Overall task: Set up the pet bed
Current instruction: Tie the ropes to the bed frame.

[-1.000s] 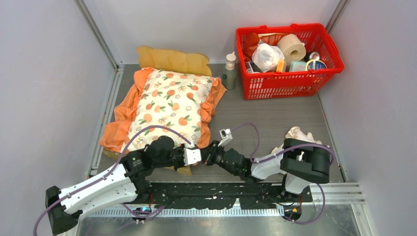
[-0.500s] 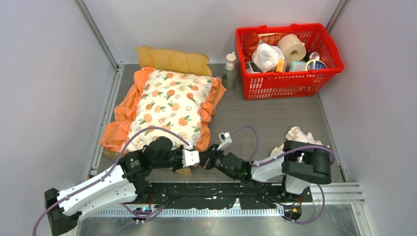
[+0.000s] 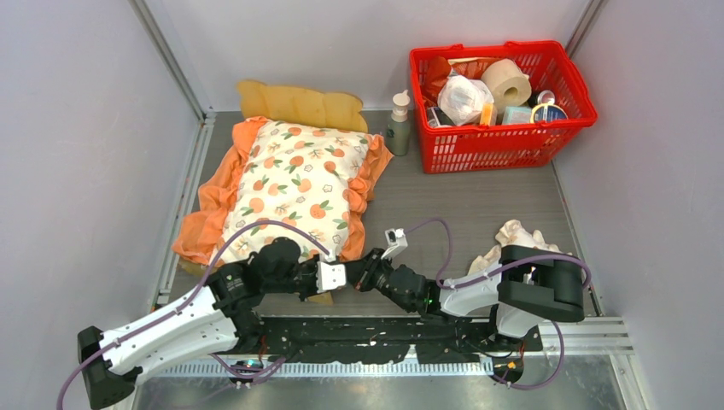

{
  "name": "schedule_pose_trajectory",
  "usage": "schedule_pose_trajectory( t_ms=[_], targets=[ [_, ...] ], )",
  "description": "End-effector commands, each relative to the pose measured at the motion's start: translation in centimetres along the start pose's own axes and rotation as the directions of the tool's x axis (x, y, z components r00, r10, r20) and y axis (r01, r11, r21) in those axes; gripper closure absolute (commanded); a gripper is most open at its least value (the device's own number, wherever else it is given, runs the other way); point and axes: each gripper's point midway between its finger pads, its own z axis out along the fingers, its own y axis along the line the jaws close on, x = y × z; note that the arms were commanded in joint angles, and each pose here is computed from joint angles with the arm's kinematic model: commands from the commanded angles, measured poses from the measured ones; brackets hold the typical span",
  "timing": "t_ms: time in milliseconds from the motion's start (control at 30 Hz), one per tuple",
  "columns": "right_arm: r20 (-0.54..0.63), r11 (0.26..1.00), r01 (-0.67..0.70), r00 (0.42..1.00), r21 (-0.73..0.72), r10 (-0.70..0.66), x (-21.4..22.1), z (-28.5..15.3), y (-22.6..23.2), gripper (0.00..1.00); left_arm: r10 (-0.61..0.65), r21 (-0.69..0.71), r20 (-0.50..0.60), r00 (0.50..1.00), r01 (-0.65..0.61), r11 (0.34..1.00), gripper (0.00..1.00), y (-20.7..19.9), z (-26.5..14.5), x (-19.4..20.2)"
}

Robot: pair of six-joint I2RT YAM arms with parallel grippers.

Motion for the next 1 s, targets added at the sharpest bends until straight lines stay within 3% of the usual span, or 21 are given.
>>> schedule_pose_trajectory(
  t_ms=[0, 567, 967],
  targets=[
    [0.065, 1.000, -0.024, 0.998, -0.013, 0.025, -1.3, 0.5, 1.1, 0.95, 0.018, 0.011, 0.041, 0.999, -0.018, 1.000, 1.00, 0.0, -0.3, -1.2],
    [0.064, 1.000, 0.005, 0.998, -0.006, -0.004, -0.5, 2.2, 1.5, 0.95, 0.029, -0.003, 0.039, 0.999, -0.029, 1.000, 1.00, 0.3, -0.4, -1.2],
    [0.136, 0.999, 0.035, 0.990, 0.028, -0.039, -2.0, 1.9, 0.7, 0.95, 0.030, 0.009, 0.034, 0.999, -0.030, 1.000, 1.00, 0.2, -0.1, -1.1]
  ],
)
